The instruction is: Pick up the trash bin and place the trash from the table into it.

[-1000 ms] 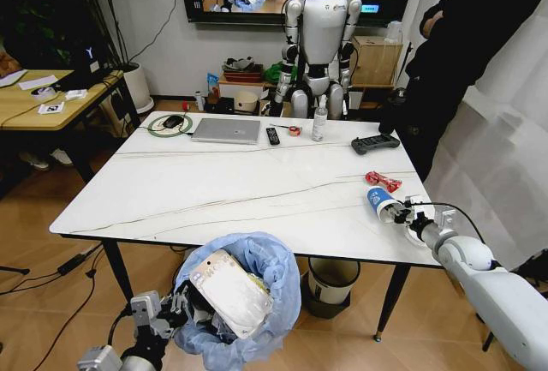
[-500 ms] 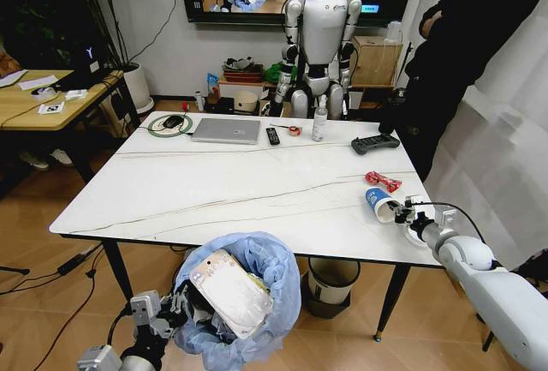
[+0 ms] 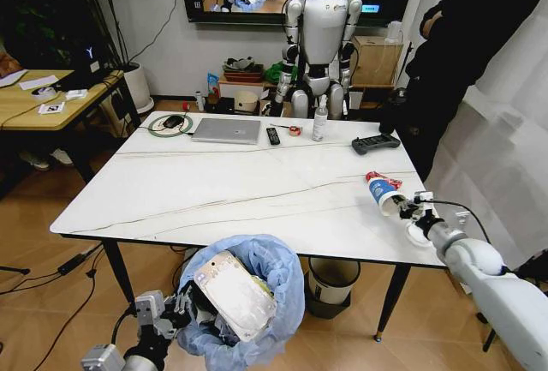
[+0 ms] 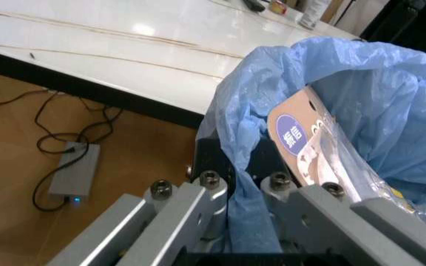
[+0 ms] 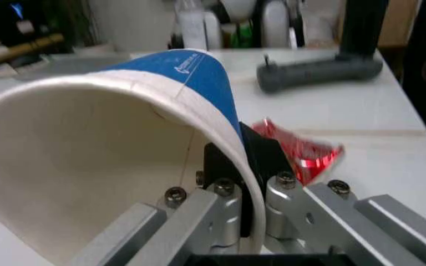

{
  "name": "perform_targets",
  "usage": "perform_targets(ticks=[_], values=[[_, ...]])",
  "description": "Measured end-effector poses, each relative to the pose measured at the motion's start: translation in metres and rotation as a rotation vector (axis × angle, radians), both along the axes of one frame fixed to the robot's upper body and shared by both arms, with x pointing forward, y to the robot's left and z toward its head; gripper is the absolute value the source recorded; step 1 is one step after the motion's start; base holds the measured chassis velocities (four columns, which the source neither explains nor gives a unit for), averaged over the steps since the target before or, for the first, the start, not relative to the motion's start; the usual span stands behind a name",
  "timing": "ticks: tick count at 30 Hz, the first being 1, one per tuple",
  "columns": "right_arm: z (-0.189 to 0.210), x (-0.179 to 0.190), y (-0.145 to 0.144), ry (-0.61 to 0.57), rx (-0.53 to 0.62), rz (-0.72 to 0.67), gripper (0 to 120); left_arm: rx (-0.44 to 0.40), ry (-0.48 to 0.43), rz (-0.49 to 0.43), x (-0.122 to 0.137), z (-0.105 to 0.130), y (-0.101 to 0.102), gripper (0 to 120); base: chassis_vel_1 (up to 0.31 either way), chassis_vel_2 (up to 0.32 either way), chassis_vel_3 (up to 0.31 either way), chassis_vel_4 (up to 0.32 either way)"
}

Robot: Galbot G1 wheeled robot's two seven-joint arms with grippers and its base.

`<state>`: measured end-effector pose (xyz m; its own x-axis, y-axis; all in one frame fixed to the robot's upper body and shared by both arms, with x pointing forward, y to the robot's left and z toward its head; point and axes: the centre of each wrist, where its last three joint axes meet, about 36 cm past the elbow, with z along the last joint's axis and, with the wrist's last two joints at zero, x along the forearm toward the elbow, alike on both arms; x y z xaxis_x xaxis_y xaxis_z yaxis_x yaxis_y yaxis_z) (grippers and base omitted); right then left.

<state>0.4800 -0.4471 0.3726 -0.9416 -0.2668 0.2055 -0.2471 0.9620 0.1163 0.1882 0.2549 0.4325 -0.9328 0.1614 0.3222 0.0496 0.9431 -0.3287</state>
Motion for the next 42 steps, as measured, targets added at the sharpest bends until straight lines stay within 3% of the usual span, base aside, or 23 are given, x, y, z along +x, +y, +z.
perform_targets(ticks=[4, 9, 14, 20, 28, 33, 42], values=[[0.011, -0.004, -0.002, -0.032, 0.016, 0.014, 0, 0.002, 0.001, -0.007, 0.000, 0.000, 0.000, 0, 0.000, 0.000, 0.000, 0.000], [0.071, -0.036, 0.012, -0.164, 0.090, 0.118, 0, 0.012, 0.010, -0.043, 0.001, 0.000, 0.000, 0, 0.000, 0.000, 0.000, 0.000], [0.117, -0.129, 0.070, -0.244, 0.161, 0.353, 0, 0.008, 0.025, -0.070, 0.002, -0.006, -0.001, 0, 0.000, 0.000, 0.000, 0.000], [0.108, -0.186, 0.109, -0.227, 0.222, 0.485, 0, 0.005, 0.029, -0.082, 0.003, -0.007, -0.001, 0, 0.000, 0.000, 0.000, 0.000], [0.090, -0.199, 0.127, -0.191, 0.262, 0.630, 0, 0.006, 0.025, -0.084, 0.003, -0.005, 0.001, 0, 0.000, 0.000, 0.000, 0.000], [0.077, -0.194, 0.127, -0.160, 0.271, 0.756, 0, -0.001, 0.025, -0.080, 0.002, -0.005, -0.001, 0, 0.000, 0.000, 0.000, 0.000], [0.068, -0.175, 0.133, -0.140, 0.261, 0.837, 0, -0.011, 0.027, -0.075, 0.000, -0.004, -0.004, 0, 0.000, 0.000, 0.000, 0.000]])
